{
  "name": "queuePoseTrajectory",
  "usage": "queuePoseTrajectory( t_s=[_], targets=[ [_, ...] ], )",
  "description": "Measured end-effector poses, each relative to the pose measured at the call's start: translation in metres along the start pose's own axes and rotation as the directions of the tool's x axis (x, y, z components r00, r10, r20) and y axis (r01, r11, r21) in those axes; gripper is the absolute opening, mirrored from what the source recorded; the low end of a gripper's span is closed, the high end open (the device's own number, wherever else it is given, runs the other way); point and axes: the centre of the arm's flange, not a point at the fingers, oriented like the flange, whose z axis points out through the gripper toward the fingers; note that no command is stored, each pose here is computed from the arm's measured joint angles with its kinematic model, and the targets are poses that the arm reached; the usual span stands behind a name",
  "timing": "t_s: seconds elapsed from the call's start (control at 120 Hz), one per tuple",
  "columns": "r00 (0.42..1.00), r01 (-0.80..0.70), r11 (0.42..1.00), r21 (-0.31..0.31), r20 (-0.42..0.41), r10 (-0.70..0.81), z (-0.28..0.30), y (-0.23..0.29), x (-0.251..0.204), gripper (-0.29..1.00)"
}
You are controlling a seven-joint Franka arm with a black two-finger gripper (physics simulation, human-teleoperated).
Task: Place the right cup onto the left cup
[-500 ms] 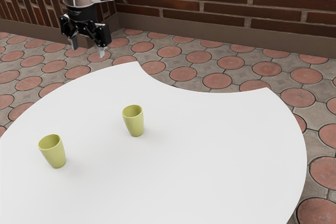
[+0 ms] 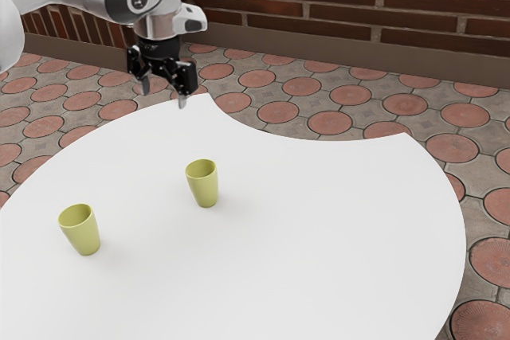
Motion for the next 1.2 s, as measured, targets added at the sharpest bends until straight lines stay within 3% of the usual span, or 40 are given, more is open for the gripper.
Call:
queuePoseTrajectory(
  t_s=[0.808,1.2],
  targets=[
    [0.999,-0.030,0.999,-0.029,0.018,0.031,0.167,0.041,0.049,0.70],
    [0.999,-0.036,0.998,-0.047,-0.008,0.035,0.213,0.052,0.065,0.70]
  ],
)
